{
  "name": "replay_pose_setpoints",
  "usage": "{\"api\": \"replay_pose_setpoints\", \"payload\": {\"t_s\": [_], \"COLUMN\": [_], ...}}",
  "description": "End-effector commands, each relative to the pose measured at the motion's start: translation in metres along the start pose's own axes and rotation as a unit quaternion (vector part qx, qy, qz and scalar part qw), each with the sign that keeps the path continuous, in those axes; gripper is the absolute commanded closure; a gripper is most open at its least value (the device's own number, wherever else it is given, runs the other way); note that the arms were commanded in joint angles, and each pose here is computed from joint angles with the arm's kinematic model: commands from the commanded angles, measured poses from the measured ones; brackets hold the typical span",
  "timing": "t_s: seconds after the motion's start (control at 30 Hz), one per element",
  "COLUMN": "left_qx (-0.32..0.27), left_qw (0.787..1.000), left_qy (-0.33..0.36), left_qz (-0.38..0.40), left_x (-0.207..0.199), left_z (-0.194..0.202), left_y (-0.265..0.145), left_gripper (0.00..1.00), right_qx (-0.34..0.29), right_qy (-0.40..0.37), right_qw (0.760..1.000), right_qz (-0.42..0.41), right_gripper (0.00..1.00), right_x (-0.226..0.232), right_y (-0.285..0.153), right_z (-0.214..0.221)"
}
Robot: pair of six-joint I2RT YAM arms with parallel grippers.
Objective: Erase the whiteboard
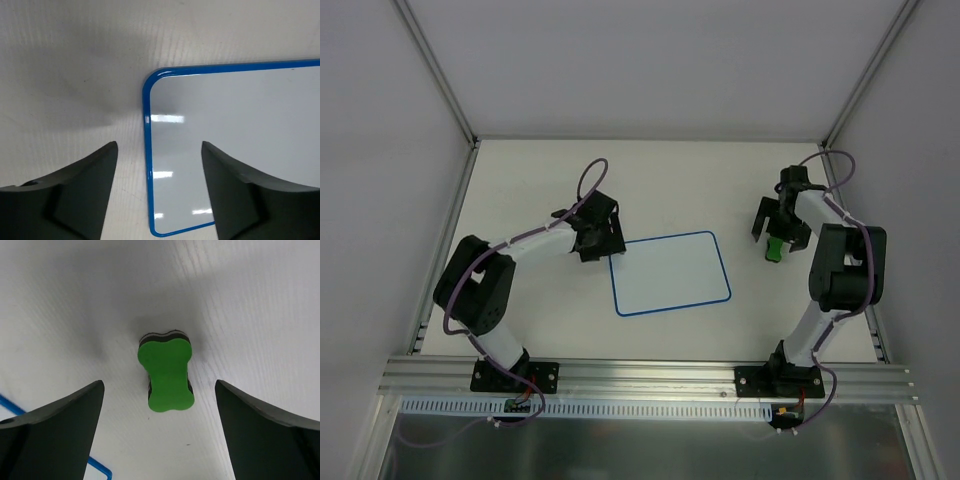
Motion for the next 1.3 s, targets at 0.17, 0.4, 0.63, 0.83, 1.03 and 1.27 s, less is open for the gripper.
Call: {"api": "replay_pose_setpoints", "payload": {"t_s": [0.17,0.4,0.63,0.83,1.03,1.27], "left_qx": [-0.150,-0.306,-0.444,-0.538,-0.575,-0.582], "left_qw": [0.985,0.943,0.884,0.832,0.810,0.804], "left_qy": [0.048,0.101,0.125,0.109,0.096,0.082], "left_qz": [0.076,0.079,0.074,0.079,0.068,0.087], "left_x": [-0.023,-0.005,0.043,0.094,0.127,0.140], "left_z": [-0.059,-0.081,-0.068,-0.036,-0.011,0.004], "left_y": [-0.107,-0.205,-0.297,-0.357,-0.369,-0.366], "left_gripper": [0.01,0.01,0.01,0.01,0.01,0.01], "right_qx": [-0.195,-0.381,-0.535,-0.610,-0.654,-0.665], "right_qy": [0.012,0.028,0.008,-0.002,-0.007,-0.024], "right_qw": [0.980,0.923,0.837,0.783,0.746,0.735], "right_qz": [-0.028,-0.056,-0.112,-0.120,-0.128,-0.130], "right_gripper": [0.01,0.01,0.01,0.01,0.01,0.01], "right_x": [-0.020,-0.049,-0.071,-0.087,-0.095,-0.099], "right_y": [-0.137,-0.262,-0.349,-0.377,-0.384,-0.374], "right_z": [-0.008,0.032,0.095,0.144,0.171,0.180]}}
Point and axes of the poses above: each gripper's point midway between its finger pads, its own y axis out along the fingers, its own x axis along the line the jaws close on, z = x × y, the point moved 10 cm from there along -y, back along the fingers, and after that the axes turned 2 degrees about -y, right-handed, at the moved point
